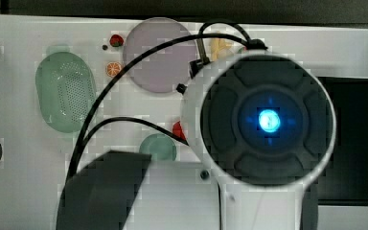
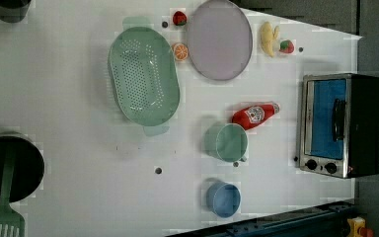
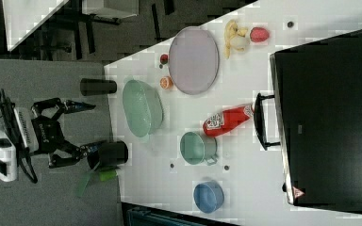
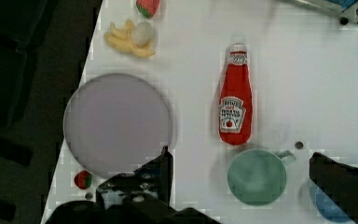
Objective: Pick Ketchup from oven and place it on table.
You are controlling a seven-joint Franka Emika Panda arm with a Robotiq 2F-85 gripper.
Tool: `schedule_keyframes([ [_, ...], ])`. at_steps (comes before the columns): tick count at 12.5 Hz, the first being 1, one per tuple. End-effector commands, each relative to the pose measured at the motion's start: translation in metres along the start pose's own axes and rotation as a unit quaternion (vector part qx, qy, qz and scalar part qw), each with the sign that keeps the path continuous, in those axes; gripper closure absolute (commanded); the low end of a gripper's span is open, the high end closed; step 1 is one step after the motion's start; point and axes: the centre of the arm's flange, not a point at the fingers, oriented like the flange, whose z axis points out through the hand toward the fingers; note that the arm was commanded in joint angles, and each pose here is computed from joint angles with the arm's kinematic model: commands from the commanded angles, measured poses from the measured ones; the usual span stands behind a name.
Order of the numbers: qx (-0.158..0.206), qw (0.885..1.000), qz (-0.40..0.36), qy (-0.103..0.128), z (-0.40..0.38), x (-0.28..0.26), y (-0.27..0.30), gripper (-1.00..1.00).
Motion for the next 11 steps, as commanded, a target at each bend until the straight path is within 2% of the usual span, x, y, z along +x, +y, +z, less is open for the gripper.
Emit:
schedule_keyframes([
  [1,-0.039,0.999,0.02,-0.009,0.0355,0.0154,-0.0071,-1.0],
  [11,-0.042,0.999,0.02,-0.01,0.0385,0.0157,-0.0079,-1.0],
])
